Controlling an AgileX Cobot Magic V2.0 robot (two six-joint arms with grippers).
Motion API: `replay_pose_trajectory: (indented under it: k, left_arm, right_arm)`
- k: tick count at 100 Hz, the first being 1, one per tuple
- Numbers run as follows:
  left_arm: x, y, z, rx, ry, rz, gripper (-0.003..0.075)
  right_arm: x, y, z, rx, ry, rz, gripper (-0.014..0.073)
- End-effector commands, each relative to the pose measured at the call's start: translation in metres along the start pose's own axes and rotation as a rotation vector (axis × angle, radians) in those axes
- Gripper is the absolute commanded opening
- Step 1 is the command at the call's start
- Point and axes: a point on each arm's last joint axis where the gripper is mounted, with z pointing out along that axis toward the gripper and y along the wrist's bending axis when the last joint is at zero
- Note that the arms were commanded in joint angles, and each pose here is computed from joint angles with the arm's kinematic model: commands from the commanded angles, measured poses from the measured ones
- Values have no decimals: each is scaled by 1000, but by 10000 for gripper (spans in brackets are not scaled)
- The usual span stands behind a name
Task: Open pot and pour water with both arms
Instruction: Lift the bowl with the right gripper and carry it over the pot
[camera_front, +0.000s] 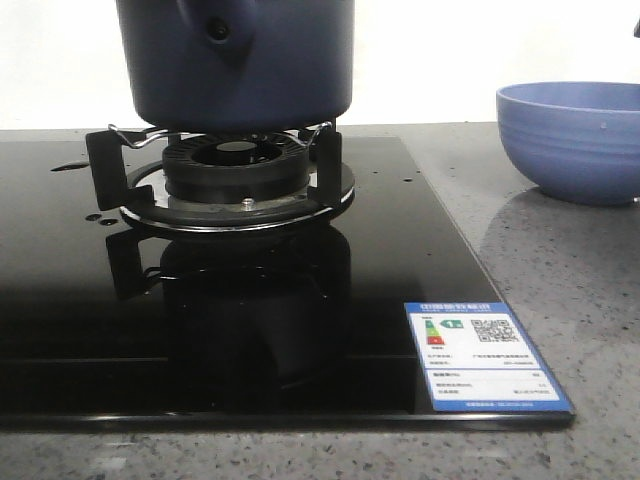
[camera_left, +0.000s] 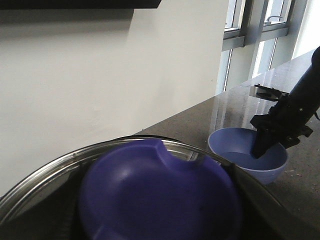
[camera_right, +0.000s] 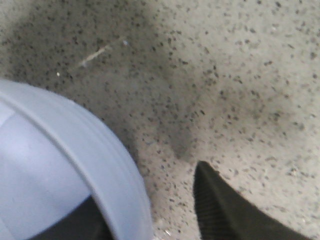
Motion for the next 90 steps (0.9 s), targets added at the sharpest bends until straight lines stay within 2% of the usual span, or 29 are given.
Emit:
replay_pose_trajectory:
  k: [1,24,42,75,90]
  left_arm:
    - [-21,-8,-5,26,-116,-33,231]
    - [-22,-8,-5,27,-129,-43,231]
    - [-22,-8,-5,27,-129,-43,231]
    - [-23,-8,-5,23,-138,-50,231]
    - [-24,-8,-5,24,-148,-58,231]
  right_arm:
    - [-8,7,-18,-50,-87,-5,204]
    - [-9,7,-4,-73,-28,31,176]
    - [-11,10,-7,-92,-40,37,-71]
    - [-11,24,-43,-135,-124,-39,-62]
    - [-10,44,-61,-159,-108,-140,-62]
